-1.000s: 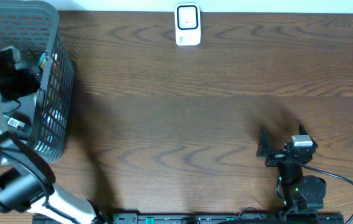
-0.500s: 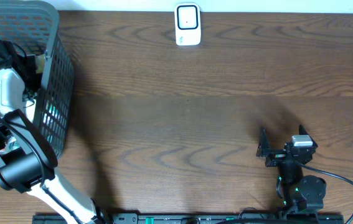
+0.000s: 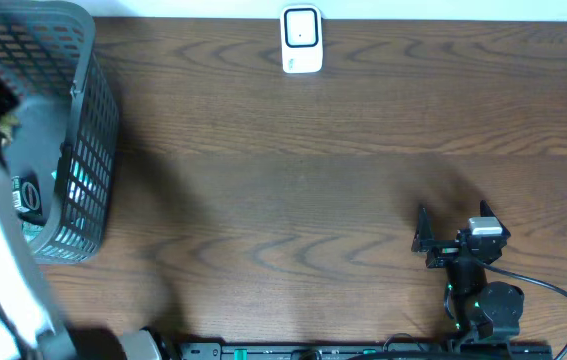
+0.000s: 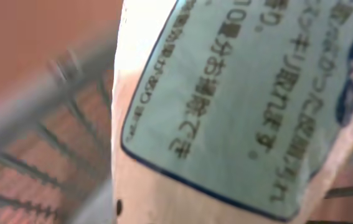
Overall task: Scan the item barcode
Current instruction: 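Grasp the white-and-blue snack bag in the basket with the left gripper, then lift the bag out and carry it toward the white scanner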
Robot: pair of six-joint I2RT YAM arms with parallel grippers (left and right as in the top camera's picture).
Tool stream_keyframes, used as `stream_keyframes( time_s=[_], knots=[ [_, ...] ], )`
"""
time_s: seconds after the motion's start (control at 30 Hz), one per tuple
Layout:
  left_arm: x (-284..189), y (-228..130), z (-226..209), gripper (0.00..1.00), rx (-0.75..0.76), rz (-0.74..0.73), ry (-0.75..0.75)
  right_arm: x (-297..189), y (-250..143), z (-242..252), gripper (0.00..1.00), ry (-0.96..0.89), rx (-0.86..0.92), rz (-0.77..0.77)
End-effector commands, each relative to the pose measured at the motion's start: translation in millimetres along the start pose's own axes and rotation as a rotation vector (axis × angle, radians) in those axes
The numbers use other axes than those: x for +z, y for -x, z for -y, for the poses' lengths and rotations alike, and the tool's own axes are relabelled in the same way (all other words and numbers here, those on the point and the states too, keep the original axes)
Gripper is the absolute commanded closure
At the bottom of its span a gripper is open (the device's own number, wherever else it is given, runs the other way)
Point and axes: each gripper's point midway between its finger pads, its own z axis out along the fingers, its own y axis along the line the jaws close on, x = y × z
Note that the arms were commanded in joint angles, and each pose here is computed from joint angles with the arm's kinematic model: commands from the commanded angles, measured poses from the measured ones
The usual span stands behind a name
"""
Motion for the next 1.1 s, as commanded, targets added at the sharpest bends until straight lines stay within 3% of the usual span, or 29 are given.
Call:
stream_keyframes(
  time_s=[0.0, 0.07, 0.1, 0.17, 0.23, 0.33, 0.5, 0.67, 0.83, 0.93, 1.07],
  knots=[
    [-95.0, 59.4, 26.4, 0.93, -0.057, 0.250, -0.177, 0.0, -1.4, 1.3, 0.01, -0.006, -0.007, -0.003],
    [-128.1, 72.3, 29.1, 0.93, -0.106, 0.326, -0.214, 0.0, -1.4, 1.3, 0.01, -0.006, -0.007, -0.003],
    [-155.5, 78.5, 31.8, 0.93, -0.202, 0.368, -0.258, 0.0, -1.4, 1.4, 0.01, -0.006, -0.007, -0.003],
    [-182.2, 78.1, 50.8, 0.93, -0.315, 0.365, -0.384, 0.0, -1.5, 1.3, 0.01, -0.006, -0.007, -0.003],
    [-199.4, 71.4, 84.1, 0.93, -0.336, 0.314, -0.549, 0.0, -1.4, 1.3, 0.01, -0.006, -0.007, -0.003],
    [-216.6, 44.2, 155.5, 0.93, -0.259, 0.175, -0.795, 0.0, -1.5, 1.4, 0.01, -0.006, -0.007, -0.003],
    [-209.5, -26.2, 248.0, 0.93, -0.092, -0.080, -0.955, 0.0, -1.4, 1.4, 0.01, -0.006, -0.007, -0.003],
    [-165.7, -105.2, 308.1, 0.93, 0.024, -0.278, -0.855, 0.0, -1.4, 1.3, 0.01, -0.006, -0.007, -0.003],
    [-103.9, -206.5, 353.5, 0.93, 0.155, -0.389, -0.605, 0.0, -1.4, 1.4, 0.01, -0.006, -0.007, -0.003],
    [-86.5, -262.5, 373.8, 0.92, 0.241, -0.453, -0.560, 0.0, -1.4, 1.4, 0.01, -0.006, -0.007, -0.003],
    [-74.5, -311.2, 392.8, 0.93, 0.305, -0.497, -0.552, 0.0, -1.4, 1.4, 0.01, -0.006, -0.007, -0.003]
  ],
)
